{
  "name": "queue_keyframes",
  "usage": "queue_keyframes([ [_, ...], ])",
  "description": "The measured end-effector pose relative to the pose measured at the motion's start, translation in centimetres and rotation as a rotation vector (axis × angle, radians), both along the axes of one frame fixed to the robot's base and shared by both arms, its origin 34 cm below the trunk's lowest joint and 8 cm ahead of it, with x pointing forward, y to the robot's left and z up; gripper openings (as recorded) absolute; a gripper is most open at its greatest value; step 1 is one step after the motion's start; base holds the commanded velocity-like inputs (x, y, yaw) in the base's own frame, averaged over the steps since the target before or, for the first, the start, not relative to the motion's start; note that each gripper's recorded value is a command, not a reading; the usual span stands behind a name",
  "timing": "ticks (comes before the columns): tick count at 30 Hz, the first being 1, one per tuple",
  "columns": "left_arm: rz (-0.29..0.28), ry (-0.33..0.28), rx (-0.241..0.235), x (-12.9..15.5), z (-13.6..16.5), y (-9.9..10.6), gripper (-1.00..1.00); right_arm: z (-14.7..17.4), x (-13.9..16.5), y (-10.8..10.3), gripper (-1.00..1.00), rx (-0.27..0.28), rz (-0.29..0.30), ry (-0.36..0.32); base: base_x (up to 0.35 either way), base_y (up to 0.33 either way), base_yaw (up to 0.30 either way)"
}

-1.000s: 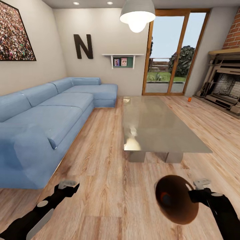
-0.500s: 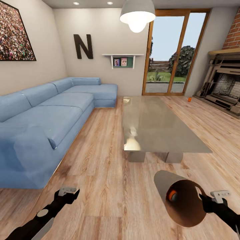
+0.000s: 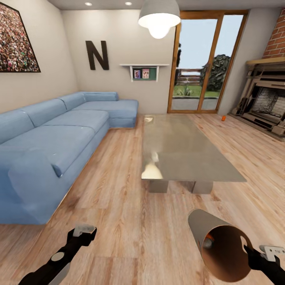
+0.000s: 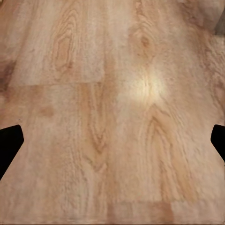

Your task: Put the three can of soda from the living room inside the tash can in the kitchen.

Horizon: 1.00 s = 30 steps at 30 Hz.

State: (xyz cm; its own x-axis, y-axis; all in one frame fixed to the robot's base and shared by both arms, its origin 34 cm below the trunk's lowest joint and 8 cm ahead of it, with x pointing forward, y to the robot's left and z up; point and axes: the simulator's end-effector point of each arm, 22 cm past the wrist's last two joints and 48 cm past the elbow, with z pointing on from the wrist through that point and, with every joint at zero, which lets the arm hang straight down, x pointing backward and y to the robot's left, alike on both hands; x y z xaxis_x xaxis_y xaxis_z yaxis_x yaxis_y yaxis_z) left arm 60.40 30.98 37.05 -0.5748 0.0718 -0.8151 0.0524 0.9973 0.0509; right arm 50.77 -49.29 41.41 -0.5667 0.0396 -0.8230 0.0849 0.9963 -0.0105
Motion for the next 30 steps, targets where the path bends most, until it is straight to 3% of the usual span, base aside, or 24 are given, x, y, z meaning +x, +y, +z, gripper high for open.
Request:
queue_keyframes([
  [4,0.013,0.020,0.015,-0.6,-0.9,0.4,1.00,-0.1,-0.3,-0.3,-1.00,0.012,-0.017,-0.006,0.159,-0.241,0.000],
  [11,0.013,0.025,-0.004,-0.7,-1.2,-0.9,1.00,-0.1,-0.4,-0.6,-1.00,0.013,-0.030,-0.009,0.219,-0.210,0.000],
  [19,0.031,0.070,0.004,-2.1,-3.0,-0.8,1.00,0.3,-1.4,-2.8,-1.00,0.011,-0.089,-0.021,0.228,-0.204,-0.013],
  [30,0.033,0.072,0.006,-2.3,-3.2,-0.7,1.00,0.4,-1.6,-3.3,-1.00,0.022,-0.103,-0.020,0.176,-0.196,-0.201],
])
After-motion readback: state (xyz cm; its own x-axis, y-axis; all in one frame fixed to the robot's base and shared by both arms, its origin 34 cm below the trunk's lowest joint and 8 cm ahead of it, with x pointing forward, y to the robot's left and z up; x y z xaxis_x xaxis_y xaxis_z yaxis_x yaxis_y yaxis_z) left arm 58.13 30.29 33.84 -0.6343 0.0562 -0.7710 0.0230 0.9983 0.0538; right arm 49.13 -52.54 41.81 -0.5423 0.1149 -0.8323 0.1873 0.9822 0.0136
